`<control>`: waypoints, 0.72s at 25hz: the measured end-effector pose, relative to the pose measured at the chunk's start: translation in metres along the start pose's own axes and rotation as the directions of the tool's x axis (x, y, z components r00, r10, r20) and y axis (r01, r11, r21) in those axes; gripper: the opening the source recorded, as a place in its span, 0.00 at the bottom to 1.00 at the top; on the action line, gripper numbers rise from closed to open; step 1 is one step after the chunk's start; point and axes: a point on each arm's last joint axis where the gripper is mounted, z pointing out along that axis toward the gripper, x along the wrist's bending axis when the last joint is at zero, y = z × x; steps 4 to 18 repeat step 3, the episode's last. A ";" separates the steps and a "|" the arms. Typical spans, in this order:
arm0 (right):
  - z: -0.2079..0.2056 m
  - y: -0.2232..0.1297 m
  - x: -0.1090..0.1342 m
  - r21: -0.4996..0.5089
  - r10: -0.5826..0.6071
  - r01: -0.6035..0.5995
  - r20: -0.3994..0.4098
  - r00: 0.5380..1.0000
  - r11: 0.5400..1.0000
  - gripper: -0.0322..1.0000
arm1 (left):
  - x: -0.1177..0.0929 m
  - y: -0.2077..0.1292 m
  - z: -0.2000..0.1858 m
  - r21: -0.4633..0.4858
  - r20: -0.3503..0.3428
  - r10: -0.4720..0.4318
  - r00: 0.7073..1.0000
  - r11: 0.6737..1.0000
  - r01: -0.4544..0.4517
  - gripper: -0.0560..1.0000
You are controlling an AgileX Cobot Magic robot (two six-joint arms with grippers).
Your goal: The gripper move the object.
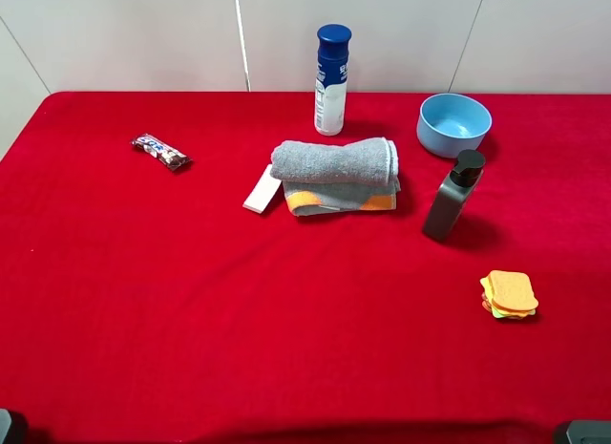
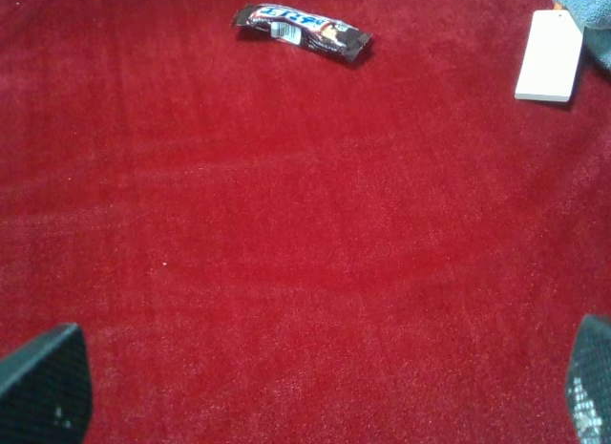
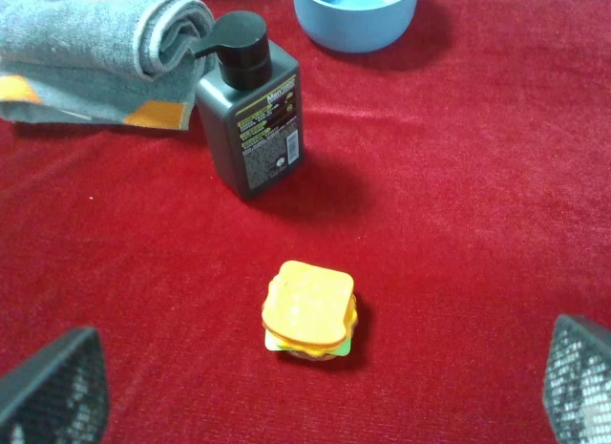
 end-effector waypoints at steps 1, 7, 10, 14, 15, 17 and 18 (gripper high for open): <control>0.000 0.000 0.000 0.000 0.000 0.000 0.000 1.000 1.000 0.70 | 0.000 0.000 0.000 0.000 0.000 0.000 1.000 1.000 0.000 0.99; 0.000 0.000 0.000 0.000 0.000 0.000 0.000 1.000 1.000 0.70 | 0.000 0.000 0.000 0.000 0.000 0.000 1.000 1.000 0.000 0.99; 0.000 0.000 0.000 0.000 0.000 0.000 0.000 1.000 1.000 0.70 | 0.000 0.000 0.000 0.000 0.000 0.000 1.000 1.000 0.000 0.99; 0.000 0.000 0.000 0.000 0.000 0.000 0.000 1.000 1.000 0.70 | 0.000 0.000 0.000 0.000 0.000 0.000 1.000 1.000 0.000 0.99; 0.000 0.000 0.000 0.000 0.000 0.000 0.000 1.000 1.000 0.70 | 0.000 0.000 0.000 0.000 0.000 0.000 1.000 1.000 0.000 0.99; 0.000 0.000 0.000 0.000 0.000 0.000 0.000 1.000 1.000 0.70 | 0.000 0.000 0.000 0.000 0.000 0.000 1.000 1.000 0.000 0.99; 0.000 0.000 0.000 0.000 0.000 0.000 0.000 1.000 1.000 0.70 | 0.000 0.000 0.000 0.000 0.000 0.000 1.000 1.000 0.000 0.99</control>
